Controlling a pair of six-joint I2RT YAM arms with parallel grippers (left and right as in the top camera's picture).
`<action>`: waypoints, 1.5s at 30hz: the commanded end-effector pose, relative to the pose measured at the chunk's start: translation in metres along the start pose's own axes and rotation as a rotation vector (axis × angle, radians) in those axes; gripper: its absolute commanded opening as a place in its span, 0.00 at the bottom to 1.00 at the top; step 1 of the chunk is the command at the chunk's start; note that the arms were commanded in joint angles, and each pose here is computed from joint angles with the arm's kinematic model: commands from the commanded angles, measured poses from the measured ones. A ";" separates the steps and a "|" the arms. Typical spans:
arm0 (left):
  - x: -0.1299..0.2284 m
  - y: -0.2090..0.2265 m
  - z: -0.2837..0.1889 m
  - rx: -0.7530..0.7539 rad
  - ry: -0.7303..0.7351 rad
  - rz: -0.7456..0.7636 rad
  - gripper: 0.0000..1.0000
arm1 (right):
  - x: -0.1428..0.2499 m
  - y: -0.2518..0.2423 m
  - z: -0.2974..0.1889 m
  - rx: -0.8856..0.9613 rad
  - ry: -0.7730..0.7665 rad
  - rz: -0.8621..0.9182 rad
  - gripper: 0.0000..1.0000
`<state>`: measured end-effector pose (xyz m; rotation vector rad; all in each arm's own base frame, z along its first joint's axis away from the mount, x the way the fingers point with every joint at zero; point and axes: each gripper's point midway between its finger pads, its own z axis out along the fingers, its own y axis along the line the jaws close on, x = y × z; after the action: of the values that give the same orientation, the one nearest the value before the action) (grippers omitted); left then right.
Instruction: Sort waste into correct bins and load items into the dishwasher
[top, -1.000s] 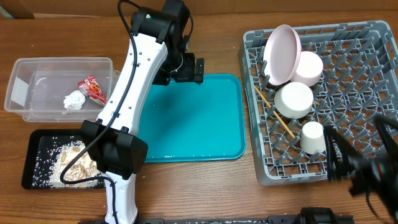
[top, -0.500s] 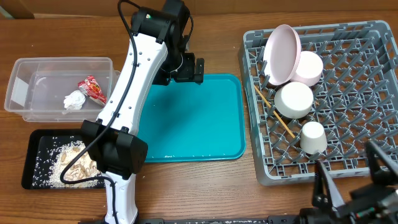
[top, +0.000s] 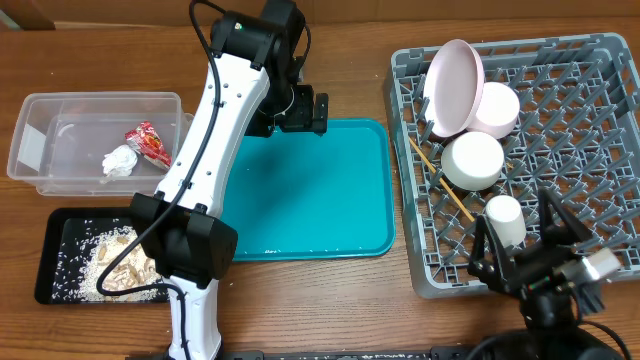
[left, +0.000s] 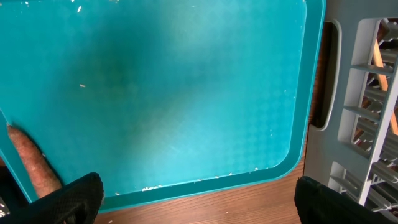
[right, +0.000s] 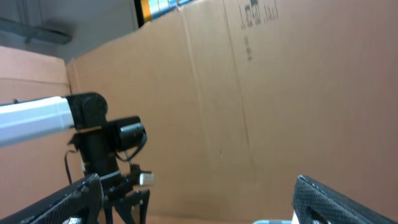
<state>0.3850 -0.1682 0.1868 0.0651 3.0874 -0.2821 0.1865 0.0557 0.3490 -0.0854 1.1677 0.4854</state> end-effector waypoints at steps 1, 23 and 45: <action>0.002 -0.004 -0.009 -0.002 -0.023 0.006 1.00 | 0.029 -0.011 0.000 0.014 0.015 0.046 1.00; 0.002 -0.005 -0.009 -0.002 -0.023 0.008 1.00 | 0.159 -0.074 -0.024 0.293 0.311 0.109 1.00; 0.002 -0.005 -0.009 -0.002 -0.023 0.008 1.00 | 0.171 -0.067 -0.027 0.168 0.414 -0.254 1.00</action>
<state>0.3839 -0.1707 0.1868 0.0751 3.0877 -0.2823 0.2425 0.0427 0.1731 -0.1635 1.5859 0.1701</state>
